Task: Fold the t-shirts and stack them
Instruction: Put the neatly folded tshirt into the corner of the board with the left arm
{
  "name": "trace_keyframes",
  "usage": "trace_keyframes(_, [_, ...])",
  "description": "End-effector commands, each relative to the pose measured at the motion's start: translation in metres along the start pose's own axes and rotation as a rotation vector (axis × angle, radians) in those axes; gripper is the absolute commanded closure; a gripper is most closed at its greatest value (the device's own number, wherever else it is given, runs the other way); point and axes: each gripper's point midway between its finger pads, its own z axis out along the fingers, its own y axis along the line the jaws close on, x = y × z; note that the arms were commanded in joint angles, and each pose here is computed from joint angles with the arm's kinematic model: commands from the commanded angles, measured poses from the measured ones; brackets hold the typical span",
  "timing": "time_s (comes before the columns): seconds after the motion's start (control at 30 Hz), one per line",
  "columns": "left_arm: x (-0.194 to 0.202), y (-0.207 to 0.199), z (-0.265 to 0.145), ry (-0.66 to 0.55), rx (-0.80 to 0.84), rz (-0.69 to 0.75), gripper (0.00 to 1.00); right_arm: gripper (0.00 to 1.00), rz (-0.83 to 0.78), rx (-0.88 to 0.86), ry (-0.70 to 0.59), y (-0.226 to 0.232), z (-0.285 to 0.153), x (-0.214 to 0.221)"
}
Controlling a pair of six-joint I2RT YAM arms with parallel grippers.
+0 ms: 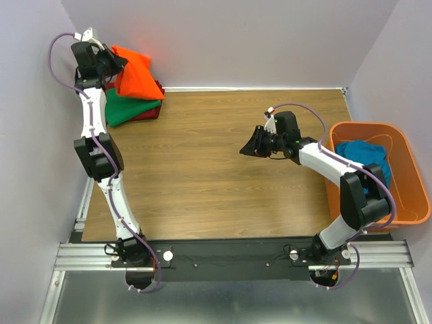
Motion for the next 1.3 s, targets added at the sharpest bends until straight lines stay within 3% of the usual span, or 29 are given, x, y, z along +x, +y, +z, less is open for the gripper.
trace_keyframes(0.0, [0.004,0.016,-0.014,0.01,-0.015,-0.059,1.0,0.65,-0.011,0.011,-0.016,0.001,0.0,-0.008])
trace_keyframes(0.07, [0.027,0.044,-0.019,0.045,-0.101,-0.115,0.98,0.65,-0.009,0.01,-0.012,0.0,0.001,-0.007])
trace_keyframes(0.17, [0.034,0.07,-0.035,0.027,-0.237,-0.15,0.77,0.65,-0.007,0.01,-0.006,-0.002,0.001,-0.005])
trace_keyframes(0.2, [0.031,0.073,-0.039,0.013,-0.27,-0.146,0.61,0.65,-0.01,0.007,-0.003,-0.001,0.001,-0.004])
trace_keyframes(0.33, [0.009,0.088,-0.067,-0.053,-0.46,-0.127,0.39,0.65,-0.015,0.003,-0.003,0.0,-0.002,-0.002])
trace_keyframes(0.53, [-0.014,0.096,-0.096,-0.125,-0.617,-0.121,0.34,0.65,-0.02,0.002,-0.008,0.002,-0.006,0.001])
trace_keyframes(0.83, [-0.011,0.068,-0.097,-0.114,-0.595,-0.064,0.37,0.65,-0.03,0.0,-0.026,0.006,-0.011,-0.001])
trace_keyframes(1.03, [0.031,0.025,-0.091,-0.038,-0.519,-0.06,0.37,0.65,-0.049,0.04,-0.077,0.002,-0.016,-0.01])
trace_keyframes(1.27, [0.114,-0.072,-0.106,0.06,-0.352,-0.069,0.38,0.64,-0.064,0.093,-0.136,-0.004,-0.022,-0.019])
